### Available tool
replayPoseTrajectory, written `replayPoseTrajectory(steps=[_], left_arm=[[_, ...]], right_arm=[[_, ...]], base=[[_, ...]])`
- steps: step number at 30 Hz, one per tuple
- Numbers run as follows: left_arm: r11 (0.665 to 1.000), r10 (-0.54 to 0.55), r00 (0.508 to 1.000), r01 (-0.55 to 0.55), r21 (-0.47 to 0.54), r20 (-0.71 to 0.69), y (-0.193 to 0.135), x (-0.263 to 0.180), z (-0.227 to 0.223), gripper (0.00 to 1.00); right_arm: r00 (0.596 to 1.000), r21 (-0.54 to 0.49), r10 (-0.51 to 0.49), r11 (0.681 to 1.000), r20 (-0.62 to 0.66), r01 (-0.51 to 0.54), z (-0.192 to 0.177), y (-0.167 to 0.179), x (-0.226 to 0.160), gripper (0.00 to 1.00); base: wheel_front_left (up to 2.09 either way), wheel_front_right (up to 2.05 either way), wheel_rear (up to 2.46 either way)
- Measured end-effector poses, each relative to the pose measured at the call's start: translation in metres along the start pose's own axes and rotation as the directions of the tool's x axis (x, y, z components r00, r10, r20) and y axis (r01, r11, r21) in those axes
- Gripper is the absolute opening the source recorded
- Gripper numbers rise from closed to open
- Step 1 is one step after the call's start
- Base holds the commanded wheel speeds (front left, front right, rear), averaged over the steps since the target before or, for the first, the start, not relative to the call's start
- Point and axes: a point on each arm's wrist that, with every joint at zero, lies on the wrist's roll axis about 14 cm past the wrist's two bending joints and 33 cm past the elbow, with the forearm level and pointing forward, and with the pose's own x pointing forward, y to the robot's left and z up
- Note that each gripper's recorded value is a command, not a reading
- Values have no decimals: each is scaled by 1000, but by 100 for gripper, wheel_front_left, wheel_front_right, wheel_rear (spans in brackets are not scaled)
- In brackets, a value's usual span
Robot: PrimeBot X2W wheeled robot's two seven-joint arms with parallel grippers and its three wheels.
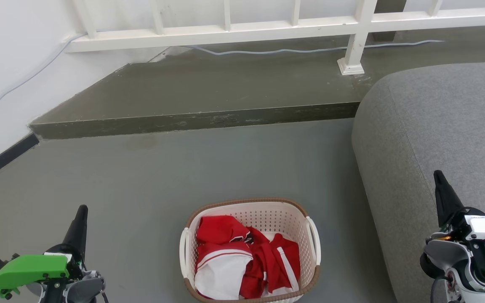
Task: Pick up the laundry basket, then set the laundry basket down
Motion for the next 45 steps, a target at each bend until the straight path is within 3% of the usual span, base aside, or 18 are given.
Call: replayPoseTrajectory(steps=[45], left_arm=[[1000,0,1000,0,0,1,0,0,0,0]], right_arm=[[1000,1,2,1000,-2,-2,0,1,0,0]], base=[[0,0,0]])
